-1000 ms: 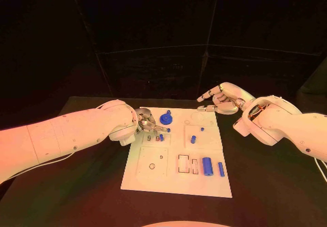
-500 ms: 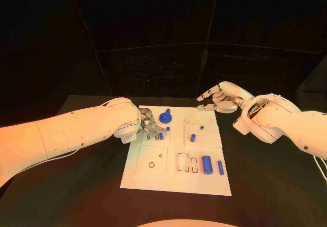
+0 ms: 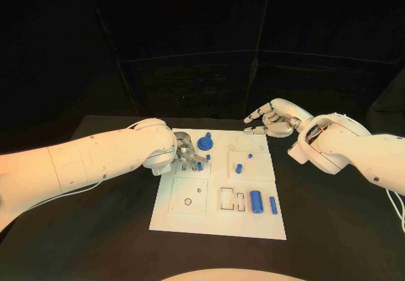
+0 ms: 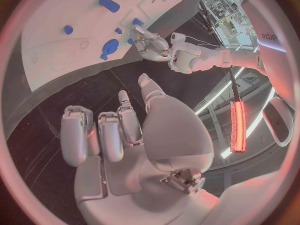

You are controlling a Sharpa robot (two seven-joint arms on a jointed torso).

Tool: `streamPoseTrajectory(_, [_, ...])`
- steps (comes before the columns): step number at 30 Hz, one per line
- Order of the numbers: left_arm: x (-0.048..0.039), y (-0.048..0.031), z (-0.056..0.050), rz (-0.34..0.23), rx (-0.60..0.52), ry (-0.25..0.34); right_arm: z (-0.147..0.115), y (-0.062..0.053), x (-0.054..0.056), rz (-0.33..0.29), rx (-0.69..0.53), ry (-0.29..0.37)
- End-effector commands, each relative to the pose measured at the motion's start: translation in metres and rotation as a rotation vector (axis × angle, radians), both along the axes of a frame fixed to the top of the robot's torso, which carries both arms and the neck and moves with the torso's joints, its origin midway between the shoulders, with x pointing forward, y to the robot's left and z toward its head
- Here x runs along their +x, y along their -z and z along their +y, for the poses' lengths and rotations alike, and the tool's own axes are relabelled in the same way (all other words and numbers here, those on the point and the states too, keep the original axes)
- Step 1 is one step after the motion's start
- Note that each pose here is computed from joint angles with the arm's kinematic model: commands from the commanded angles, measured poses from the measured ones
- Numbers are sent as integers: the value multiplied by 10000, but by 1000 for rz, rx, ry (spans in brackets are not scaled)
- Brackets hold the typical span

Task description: Assemble the parts on the task board

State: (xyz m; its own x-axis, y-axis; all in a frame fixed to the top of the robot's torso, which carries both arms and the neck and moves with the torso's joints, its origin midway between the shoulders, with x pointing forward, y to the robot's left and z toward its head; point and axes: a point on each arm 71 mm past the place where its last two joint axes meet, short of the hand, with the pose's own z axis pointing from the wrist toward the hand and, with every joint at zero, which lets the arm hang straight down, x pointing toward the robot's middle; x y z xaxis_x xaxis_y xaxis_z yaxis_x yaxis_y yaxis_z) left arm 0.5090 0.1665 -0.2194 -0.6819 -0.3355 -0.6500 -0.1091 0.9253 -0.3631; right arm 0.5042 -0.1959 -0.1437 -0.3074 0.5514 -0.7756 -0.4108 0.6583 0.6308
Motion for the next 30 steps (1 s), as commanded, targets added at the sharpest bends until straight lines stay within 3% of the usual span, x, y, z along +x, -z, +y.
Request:
streamPoseTrajectory(1, [5, -9, -14, 4, 11, 10, 12, -8, 6, 2, -7, -5])
streamPoseTrajectory(30, [19, 11, -63, 24, 26, 27, 48, 4, 14, 11, -9, -14])
